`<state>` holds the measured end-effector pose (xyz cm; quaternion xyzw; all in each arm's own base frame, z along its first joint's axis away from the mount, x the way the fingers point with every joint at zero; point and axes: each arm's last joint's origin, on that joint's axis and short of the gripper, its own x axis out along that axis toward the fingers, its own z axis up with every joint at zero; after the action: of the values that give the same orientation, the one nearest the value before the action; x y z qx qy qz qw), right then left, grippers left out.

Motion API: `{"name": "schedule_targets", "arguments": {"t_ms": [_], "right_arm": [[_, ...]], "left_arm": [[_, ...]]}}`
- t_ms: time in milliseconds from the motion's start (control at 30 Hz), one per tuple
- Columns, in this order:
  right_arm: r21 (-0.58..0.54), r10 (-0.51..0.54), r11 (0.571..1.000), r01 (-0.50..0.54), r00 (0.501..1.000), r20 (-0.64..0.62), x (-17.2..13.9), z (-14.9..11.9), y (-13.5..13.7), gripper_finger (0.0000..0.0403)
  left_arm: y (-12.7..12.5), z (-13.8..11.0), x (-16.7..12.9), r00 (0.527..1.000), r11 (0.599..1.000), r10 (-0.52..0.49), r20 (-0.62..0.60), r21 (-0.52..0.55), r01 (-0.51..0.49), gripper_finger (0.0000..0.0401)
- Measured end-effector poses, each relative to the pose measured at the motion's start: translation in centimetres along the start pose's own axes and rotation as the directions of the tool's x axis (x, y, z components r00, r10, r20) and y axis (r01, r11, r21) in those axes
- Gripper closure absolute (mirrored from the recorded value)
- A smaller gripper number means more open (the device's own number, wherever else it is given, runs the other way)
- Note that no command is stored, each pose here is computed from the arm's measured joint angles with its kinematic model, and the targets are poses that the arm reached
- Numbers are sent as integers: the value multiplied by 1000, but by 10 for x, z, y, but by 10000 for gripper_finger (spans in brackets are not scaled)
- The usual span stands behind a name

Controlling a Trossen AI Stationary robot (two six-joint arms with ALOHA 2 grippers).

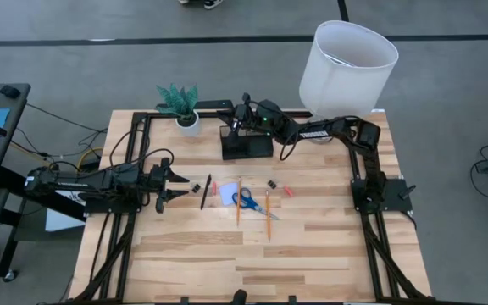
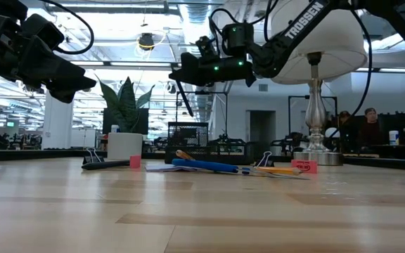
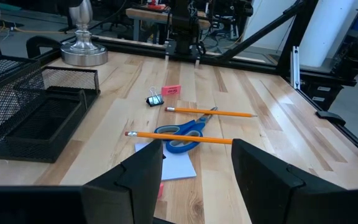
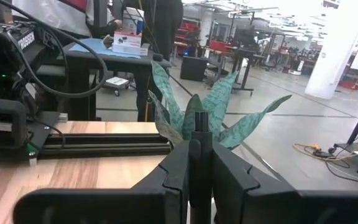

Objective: Pick and place office supplies into organizer
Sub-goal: Put the right pen into the desk organizer

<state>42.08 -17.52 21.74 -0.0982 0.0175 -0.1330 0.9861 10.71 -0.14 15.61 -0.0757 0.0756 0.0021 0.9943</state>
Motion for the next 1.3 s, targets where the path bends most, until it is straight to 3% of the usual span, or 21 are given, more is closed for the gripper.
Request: {"name": "schedule_targets", "arguments": {"t_ms": [1300], "right_arm": [[37,7,999,-5,998,-70,-1,-7,-1,357]], "left_arm": [[0,0,0,1000,1000,0,0,0,0,218]]}}
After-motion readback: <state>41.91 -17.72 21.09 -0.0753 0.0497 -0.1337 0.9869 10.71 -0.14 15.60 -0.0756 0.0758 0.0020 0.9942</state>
